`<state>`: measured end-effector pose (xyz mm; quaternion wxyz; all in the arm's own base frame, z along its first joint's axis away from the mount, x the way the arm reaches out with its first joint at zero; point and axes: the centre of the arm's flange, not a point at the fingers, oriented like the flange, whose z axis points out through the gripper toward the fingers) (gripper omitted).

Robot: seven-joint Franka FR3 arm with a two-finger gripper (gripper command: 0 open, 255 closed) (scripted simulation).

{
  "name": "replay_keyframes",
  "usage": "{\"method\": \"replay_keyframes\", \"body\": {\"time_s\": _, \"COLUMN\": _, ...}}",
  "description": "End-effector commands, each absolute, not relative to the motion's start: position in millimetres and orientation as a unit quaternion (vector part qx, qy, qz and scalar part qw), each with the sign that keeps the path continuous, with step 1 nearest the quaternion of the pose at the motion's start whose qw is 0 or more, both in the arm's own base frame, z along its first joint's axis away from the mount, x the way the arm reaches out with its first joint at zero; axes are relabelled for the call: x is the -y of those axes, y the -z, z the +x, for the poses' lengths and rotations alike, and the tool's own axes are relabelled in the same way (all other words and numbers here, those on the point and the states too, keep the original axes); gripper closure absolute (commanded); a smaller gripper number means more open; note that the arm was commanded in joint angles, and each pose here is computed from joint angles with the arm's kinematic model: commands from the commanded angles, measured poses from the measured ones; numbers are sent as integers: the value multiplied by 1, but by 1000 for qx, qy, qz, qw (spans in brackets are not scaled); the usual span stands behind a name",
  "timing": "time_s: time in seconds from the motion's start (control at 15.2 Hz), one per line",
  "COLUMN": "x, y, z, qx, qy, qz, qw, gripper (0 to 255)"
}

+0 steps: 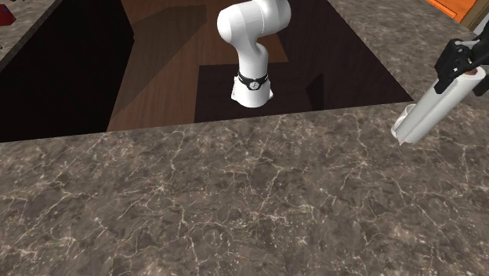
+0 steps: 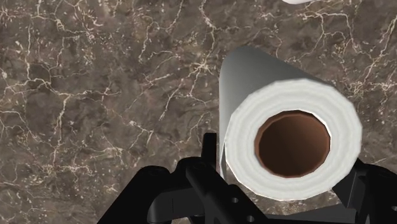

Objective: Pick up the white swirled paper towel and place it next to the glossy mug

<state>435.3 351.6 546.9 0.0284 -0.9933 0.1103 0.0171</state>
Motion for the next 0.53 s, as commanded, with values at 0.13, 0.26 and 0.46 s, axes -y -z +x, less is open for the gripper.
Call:
{"method": "replay_keyframes", "body": {"time_s": 0.13, "x": -352, "y": -526, "z": 436, "qx": -110, "qy": -17, "qz": -993, "qw": 29, "gripper": 255}}
{"method": "replay_keyframes", "body": {"time_s": 0.26, "x": -352, "y": -515, "z": 436, "qx": -110, "qy": -17, "qz": -993, "qw": 29, "gripper": 255}}
{"method": "replay_keyframes", "body": {"time_s": 0.46, "x": -352, "y": -499, "z": 436, "qx": -110, "qy": -17, "qz": -993, "qw": 29, "gripper": 255}}
